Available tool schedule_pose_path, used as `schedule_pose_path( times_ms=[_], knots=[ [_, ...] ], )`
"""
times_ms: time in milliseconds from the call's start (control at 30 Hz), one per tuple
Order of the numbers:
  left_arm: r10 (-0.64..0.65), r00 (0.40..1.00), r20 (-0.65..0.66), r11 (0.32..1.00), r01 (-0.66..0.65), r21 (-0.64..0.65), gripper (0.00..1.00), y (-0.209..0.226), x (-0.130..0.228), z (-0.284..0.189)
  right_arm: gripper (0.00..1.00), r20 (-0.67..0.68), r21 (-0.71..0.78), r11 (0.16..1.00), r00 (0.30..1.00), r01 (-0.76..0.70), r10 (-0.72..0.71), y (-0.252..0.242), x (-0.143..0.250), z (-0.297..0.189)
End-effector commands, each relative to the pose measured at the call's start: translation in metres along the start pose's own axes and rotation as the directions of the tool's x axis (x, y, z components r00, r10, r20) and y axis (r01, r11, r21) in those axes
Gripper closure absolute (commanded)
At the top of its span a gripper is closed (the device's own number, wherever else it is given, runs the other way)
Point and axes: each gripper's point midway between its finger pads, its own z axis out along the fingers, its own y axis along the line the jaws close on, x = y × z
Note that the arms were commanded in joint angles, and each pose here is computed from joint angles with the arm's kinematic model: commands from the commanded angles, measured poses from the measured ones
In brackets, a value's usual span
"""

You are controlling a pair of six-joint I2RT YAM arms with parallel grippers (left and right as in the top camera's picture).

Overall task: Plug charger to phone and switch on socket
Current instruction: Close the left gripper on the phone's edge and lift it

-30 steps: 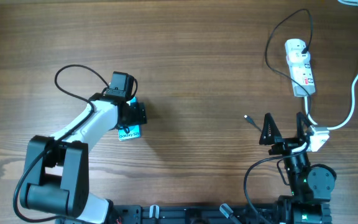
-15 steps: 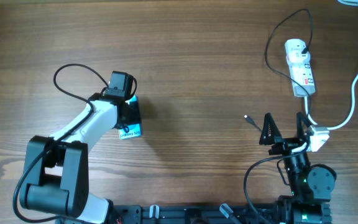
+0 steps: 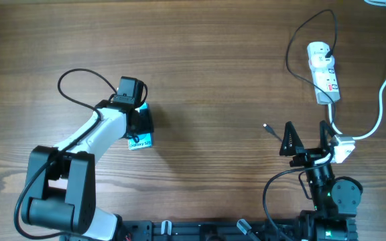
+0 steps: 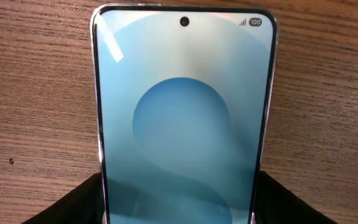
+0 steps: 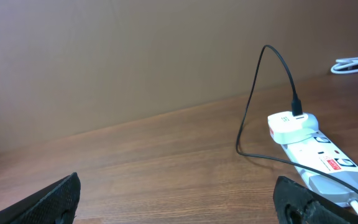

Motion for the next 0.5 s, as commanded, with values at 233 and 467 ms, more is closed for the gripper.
schedule_pose_path(
  times_ms=[233,467],
  knots=[
    [0.004,0.989,-0.15,1.0,-0.002,0.016,0.36,0.001,0.04,0.02,0.0,0.006,0.006,1.0,1.0,0.015,-0.015,-0.001,-0.001,0.0],
    [0.004,0.987,-0.158,1.0,-0.008,-0.024,0.43,-0.002,0.007,-0.018,0.0,0.006,0.006,1.0,1.0,0.016,-0.016,-0.001,-0.001,0.0]
  ],
)
